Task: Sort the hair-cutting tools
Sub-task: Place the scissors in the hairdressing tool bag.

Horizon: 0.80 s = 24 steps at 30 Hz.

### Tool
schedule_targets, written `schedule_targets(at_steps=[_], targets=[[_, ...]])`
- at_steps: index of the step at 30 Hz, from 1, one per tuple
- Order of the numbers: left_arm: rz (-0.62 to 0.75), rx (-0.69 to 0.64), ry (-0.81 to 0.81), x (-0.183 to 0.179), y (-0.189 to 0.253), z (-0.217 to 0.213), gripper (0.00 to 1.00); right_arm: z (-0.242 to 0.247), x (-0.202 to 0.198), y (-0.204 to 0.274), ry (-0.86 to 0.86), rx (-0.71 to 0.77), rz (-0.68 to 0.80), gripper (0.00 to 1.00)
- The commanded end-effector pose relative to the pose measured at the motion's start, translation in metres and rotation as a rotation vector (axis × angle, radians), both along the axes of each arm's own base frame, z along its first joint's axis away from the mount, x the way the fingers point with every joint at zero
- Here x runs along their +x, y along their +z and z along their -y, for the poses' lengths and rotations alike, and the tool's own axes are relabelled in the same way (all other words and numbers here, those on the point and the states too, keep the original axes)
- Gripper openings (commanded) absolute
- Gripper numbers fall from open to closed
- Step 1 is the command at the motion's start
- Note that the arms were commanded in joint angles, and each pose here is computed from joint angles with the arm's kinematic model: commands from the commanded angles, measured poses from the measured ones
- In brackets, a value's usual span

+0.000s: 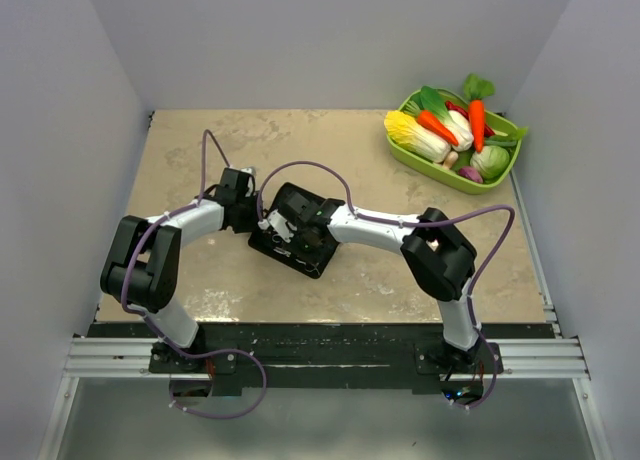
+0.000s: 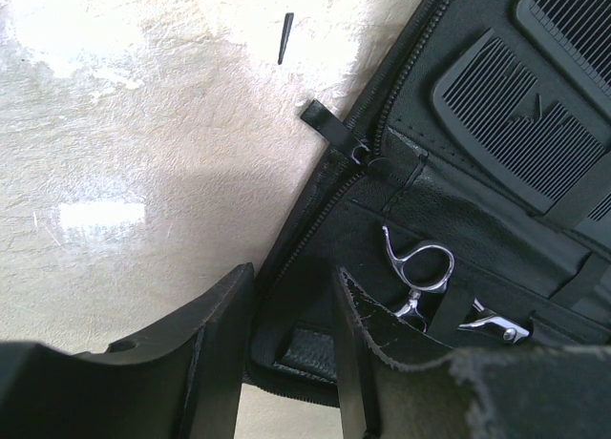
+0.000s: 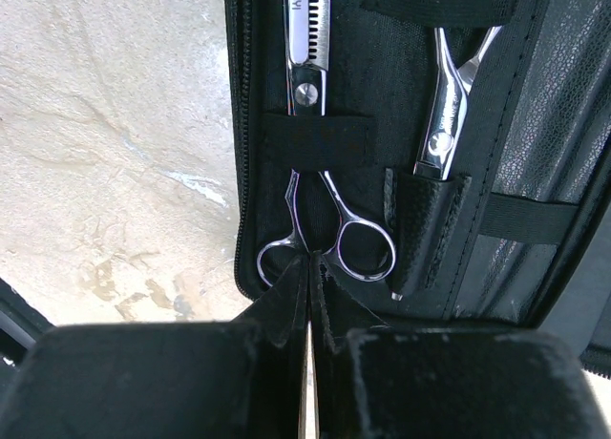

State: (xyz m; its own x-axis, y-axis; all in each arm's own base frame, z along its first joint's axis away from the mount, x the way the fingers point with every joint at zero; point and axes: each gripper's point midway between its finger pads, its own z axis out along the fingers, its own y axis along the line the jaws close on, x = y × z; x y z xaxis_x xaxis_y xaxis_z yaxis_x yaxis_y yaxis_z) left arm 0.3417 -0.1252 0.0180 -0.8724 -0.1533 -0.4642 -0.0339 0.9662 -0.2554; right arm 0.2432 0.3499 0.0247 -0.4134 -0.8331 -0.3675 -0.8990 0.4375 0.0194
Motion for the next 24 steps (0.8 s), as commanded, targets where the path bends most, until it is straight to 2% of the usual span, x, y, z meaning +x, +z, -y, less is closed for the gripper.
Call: schedule_targets(at_steps=[1,7,10,15,24], targets=[[-0.217,0.044,-0.054,-0.056,-0.047,-0.002,0.42,-0.077,0.04,-0.017,0.016,0.264,0.147,0.0],[-0.221,0.046,-0.06,-0.058,-0.047,-0.001,0.42,-0.074,0.044,-0.01,-0.025,0.233,0.145,0.0],[-0.217,0.047,-0.062,-0.058,-0.047,0.0,0.42,-0.063,0.034,-0.009,-0.053,0.206,0.107,0.0],[-0.218,0.048,-0.063,-0.058,-0.047,0.002,0.42,-0.069,0.024,-0.006,-0.084,0.262,0.062,0.0],[-0.211,0.055,-0.069,-0.059,-0.045,0.003,0.42,-0.038,-0.001,-0.017,-0.066,0.197,0.013,0.0]])
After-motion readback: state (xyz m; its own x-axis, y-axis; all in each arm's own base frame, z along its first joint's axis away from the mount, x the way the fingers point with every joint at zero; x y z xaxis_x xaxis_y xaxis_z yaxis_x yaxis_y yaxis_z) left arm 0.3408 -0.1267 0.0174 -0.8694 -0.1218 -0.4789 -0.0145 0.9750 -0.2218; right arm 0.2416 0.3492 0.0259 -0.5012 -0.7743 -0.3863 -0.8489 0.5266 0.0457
